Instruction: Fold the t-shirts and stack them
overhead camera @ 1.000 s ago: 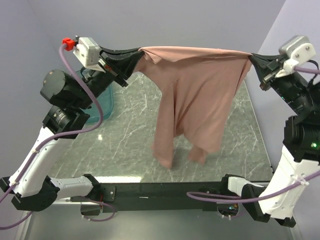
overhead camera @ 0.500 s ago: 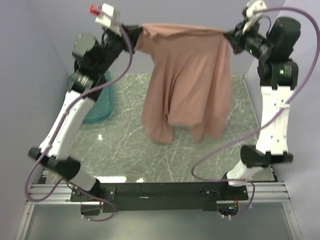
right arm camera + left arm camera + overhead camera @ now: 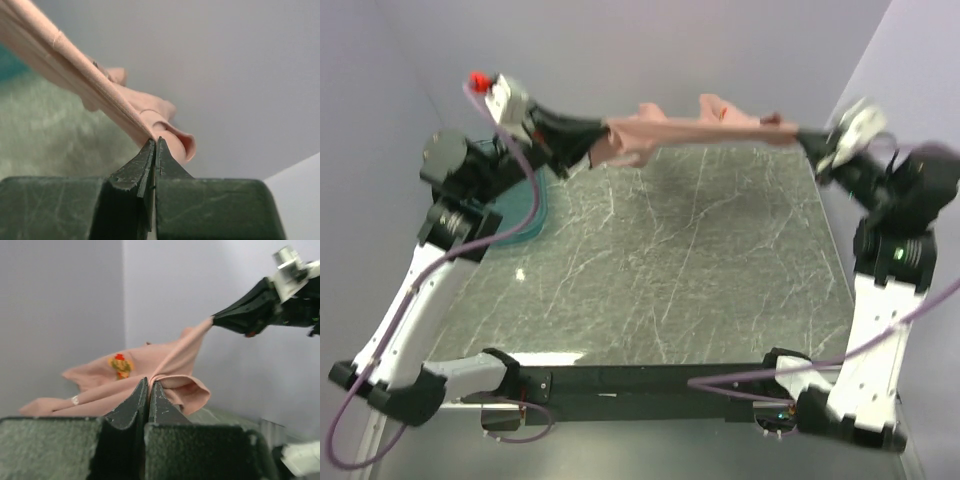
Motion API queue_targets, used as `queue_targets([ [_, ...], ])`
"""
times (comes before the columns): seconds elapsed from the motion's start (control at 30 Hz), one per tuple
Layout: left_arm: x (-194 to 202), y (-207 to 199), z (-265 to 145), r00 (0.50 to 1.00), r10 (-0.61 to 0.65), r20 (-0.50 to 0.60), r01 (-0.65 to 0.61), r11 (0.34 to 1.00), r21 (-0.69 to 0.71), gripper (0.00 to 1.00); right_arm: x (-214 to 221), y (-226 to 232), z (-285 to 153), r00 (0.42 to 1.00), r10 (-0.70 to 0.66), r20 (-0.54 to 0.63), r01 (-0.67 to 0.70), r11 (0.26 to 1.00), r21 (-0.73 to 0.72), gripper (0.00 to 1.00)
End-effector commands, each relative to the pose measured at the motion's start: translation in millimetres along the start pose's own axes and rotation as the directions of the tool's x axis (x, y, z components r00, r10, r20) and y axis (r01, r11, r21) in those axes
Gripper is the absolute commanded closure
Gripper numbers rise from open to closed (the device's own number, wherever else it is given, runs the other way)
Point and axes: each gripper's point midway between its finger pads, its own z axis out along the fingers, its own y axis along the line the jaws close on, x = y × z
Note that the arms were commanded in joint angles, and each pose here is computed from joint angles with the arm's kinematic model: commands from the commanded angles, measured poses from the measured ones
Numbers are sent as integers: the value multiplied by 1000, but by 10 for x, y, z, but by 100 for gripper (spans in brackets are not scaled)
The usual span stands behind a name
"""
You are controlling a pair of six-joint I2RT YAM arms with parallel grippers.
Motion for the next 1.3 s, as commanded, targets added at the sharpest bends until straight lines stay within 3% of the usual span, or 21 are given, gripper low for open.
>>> queue_targets([
  [0.0, 380, -327, -369, 995, -80, -60, 83, 995, 57, 99, 1284, 292, -321, 949, -151, -276, 131, 987, -90, 100],
  [0.07, 865, -490, -485, 971, -167, -169, 182, 981, 72, 99, 1842, 749, -602, 891, -216, -399, 112, 957, -268, 100],
  [0.1, 1323, -706, -619, 927, -247, -281, 278, 958, 76, 99, 2206, 939, -765, 848, -200, -491, 40, 948, -316, 100],
  [0.17, 1771, -913, -752, 869, -319, -379, 364, 930, 52, 99, 2603, 1208, -1066, 775, -219, -593, -42, 918, -394, 100],
  [0.2, 2179, -1201, -920, 789, -382, -481, 462, 885, 54, 99, 2853, 1338, -1257, 716, -226, -660, -93, 907, -411, 100],
  [0.27, 2564, -1539, -1136, 673, -425, -605, 570, 820, 58, 85, 3019, 1489, -1501, 663, -249, -706, -152, 879, -452, 82],
  [0.3, 2882, -1799, -1352, 552, -441, -708, 637, 771, 16, 76, 3041, 1525, -1561, 653, -251, -715, -169, 872, -460, 58],
  [0.33, 2979, -1928, -1461, 501, -431, -751, 660, 751, 10, 65, 3033, 1534, -1593, 655, -238, -717, -182, 871, -456, 52],
  [0.43, 3108, -2032, -1687, 433, -403, -807, 637, 770, -42, 47, 2905, 1555, -1545, 692, -218, -688, -193, 863, -467, 34],
  [0.57, 2905, -1561, -1603, 602, -385, -700, 432, 894, -119, 22, 2830, 1467, -1362, 729, -134, -671, -223, 881, -418, 26],
  [0.6, 2864, -1270, -1552, 665, -392, -636, 339, 917, -210, 17, 2850, 1414, -1297, 729, -97, -677, -245, 887, -392, 25],
  [0.63, 2861, -1095, -1530, 691, -401, -602, 294, 916, -273, 8, 2861, 1373, -1225, 731, -55, -680, -267, 894, -360, 25],
  [0.73, 2983, -586, -1413, 712, -451, -539, 249, 879, -407, 10, 2939, 1240, -901, 684, 162, -711, -419, 885, -201, 26],
  [0.77, 2956, -444, -1286, 733, -469, -493, 271, 866, -420, 12, 2960, 1238, -808, 634, 261, -728, -494, 861, -121, 27],
  [0.8, 3117, -200, -1247, 696, -542, -471, 306, 817, -489, 14, 3036, 1302, -659, 592, 293, -751, -554, 824, -115, 30],
  [0.87, 3148, 68, -1072, 699, -581, -417, 331, 779, -532, 14, 3108, 1348, -477, 498, 398, -770, -637, 771, -14, 34],
  [0.9, 3362, 307, -1020, 672, -621, -402, 326, 736, -593, 15, 3196, 1414, -370, 456, 406, -792, -661, 751, 4, 36],
  [0.97, 3377, 583, -822, 668, -645, -372, 321, 700, -638, 21, 3239, 1452, -238, 404, 457, -792, -696, 716, 58, 38],
  [1.0, 3709, 760, -880, 602, -698, -387, 296, 646, -704, 23, 3278, 1493, -165, 386, 463, -798, -713, 699, 60, 39],
  [1.1, 4077, 1022, -846, 532, -758, -378, 244, 564, -789, 31, 3310, 1554, -84, 355, 489, -797, -746, 662, 74, 39],
  [1.27, 4624, 1321, -1017, 479, -800, -362, 97, 458, -884, 43, 3367, 1645, -130, 344, 496, -797, -753, 653, 81, 39],
])
